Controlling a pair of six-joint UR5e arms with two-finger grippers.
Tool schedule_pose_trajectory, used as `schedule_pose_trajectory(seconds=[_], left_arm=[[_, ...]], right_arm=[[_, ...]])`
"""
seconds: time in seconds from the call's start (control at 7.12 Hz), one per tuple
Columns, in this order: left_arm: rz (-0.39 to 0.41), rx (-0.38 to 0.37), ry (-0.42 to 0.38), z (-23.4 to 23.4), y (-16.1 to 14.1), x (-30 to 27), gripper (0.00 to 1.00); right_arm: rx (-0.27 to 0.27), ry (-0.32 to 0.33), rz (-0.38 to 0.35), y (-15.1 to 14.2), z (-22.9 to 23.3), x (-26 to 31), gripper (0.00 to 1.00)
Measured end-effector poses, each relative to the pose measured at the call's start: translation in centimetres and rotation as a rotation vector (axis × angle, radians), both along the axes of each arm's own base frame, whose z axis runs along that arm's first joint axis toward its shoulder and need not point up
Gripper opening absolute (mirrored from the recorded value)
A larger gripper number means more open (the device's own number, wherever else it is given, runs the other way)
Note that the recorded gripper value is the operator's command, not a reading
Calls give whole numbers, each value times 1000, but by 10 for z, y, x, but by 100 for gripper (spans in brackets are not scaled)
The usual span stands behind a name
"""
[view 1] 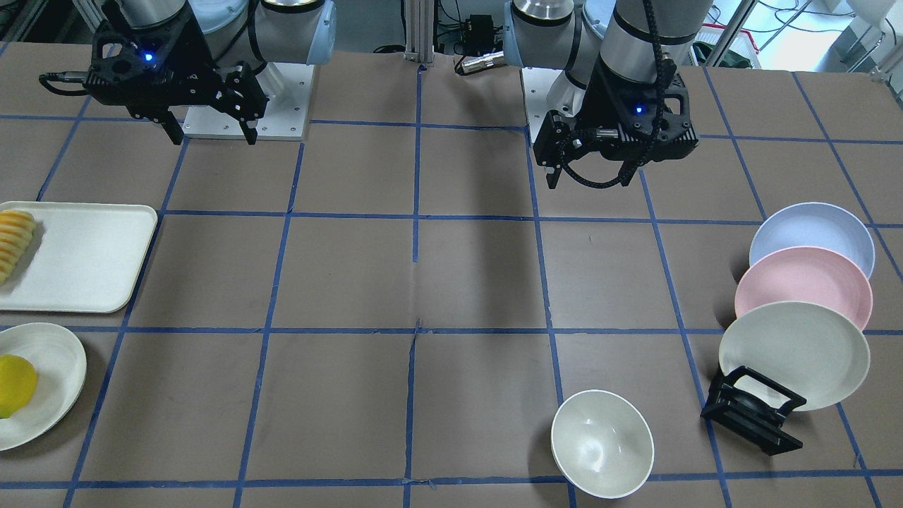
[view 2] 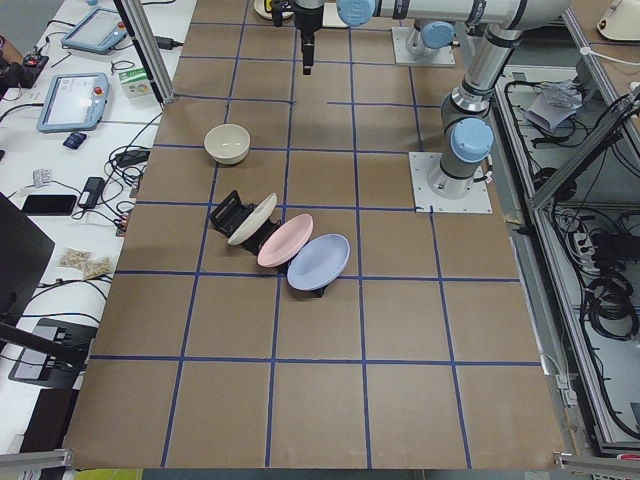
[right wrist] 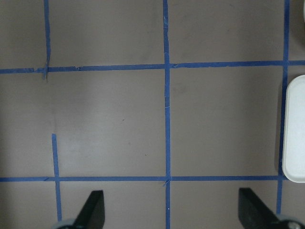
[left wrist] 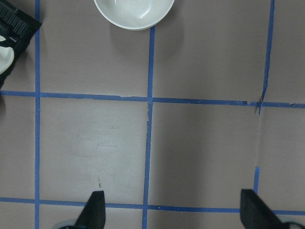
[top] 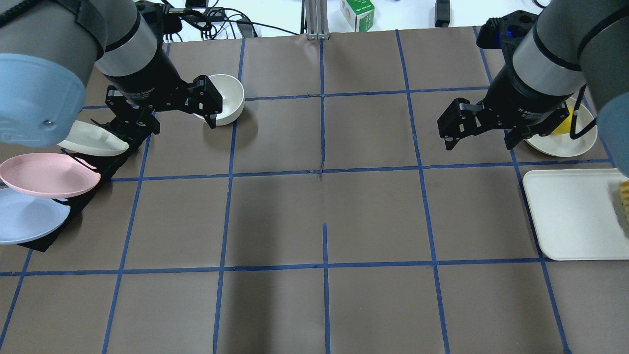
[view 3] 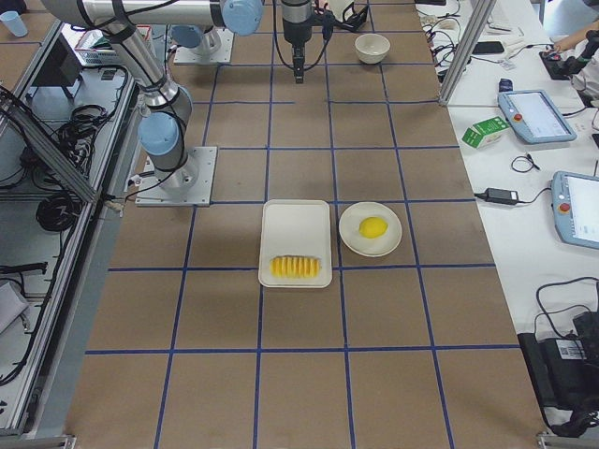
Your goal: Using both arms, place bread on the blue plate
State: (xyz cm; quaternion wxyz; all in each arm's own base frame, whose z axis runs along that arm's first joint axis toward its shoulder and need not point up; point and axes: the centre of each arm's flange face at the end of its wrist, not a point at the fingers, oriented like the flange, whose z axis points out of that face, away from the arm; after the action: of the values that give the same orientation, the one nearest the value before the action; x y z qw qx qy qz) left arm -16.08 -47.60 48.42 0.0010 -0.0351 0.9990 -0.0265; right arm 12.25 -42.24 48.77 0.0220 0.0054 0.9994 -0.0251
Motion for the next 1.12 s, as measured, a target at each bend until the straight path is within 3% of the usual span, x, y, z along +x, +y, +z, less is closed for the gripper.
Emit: schedule_pose_trajectory(seconds=[0.28,0.56,0.84,1.12], left_arm=[[6,1,-5,-3,-4,5,100],[65,-4,-71,7,-14,45,100],[174,-14,-124,20,-21,115,100],[318,-24,-134,28,-24,195,100]], right_arm=[[33,-1,-3,-10,-15,-5,100],[66,19,-42,-26,-30,-46,100],[100,23,-18,-37,-51,-108,100],[94,37,14,-44,-73,-180,100]])
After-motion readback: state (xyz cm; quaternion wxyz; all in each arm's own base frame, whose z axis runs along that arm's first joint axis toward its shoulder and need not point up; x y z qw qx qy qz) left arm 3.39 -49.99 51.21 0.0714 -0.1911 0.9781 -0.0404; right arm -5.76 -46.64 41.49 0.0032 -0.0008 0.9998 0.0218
